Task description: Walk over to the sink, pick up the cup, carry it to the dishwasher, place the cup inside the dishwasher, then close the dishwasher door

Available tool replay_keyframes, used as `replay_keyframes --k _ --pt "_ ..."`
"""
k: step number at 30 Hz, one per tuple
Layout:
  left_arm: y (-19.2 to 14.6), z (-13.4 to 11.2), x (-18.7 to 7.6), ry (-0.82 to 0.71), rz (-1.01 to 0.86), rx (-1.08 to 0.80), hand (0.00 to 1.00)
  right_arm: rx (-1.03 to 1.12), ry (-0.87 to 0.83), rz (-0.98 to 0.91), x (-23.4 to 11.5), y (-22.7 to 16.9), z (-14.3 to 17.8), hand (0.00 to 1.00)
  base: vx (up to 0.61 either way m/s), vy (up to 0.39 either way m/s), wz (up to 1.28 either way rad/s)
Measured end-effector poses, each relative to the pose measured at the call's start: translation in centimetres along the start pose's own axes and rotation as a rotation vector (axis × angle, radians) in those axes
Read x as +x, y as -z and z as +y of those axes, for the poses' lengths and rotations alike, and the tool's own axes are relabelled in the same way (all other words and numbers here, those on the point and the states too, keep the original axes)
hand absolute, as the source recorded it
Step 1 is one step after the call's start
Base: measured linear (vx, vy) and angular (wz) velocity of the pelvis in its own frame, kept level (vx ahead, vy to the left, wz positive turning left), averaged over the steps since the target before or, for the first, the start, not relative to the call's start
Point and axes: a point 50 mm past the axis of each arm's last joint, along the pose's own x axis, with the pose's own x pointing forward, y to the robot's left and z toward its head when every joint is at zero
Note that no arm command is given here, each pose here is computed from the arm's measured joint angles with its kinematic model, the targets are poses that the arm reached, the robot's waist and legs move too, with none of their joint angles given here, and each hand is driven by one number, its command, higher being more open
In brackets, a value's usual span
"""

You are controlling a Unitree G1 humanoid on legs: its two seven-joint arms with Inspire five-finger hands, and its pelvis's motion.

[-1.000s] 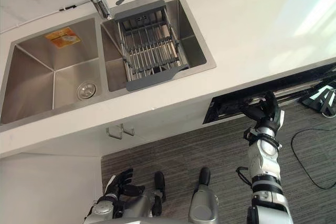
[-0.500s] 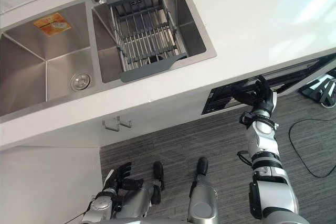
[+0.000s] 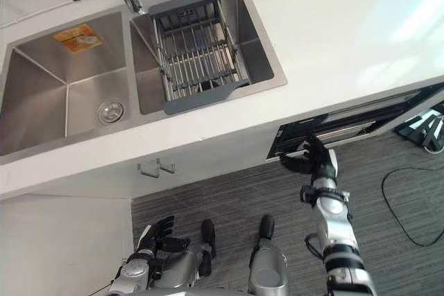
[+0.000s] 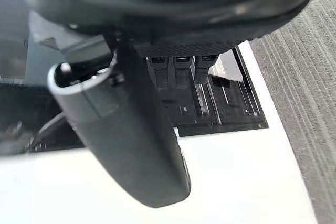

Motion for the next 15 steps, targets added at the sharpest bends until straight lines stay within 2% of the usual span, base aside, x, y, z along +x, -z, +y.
replay_keyframes --k 9,15 --pt "1.7 0.7 -0.4 -0.012 0.061 0.030 0.90 -0.146 -0.043 0.150 -3.9 5.0 0.5 0.90 0.05 0.008 0.11" --pt "2.6 0.8 -0.7 -0.016 0.094 0.027 0.90 -0.100 -0.004 0.375 -5.9 10.1 0.8 0.90 0.00 0.000 0.08"
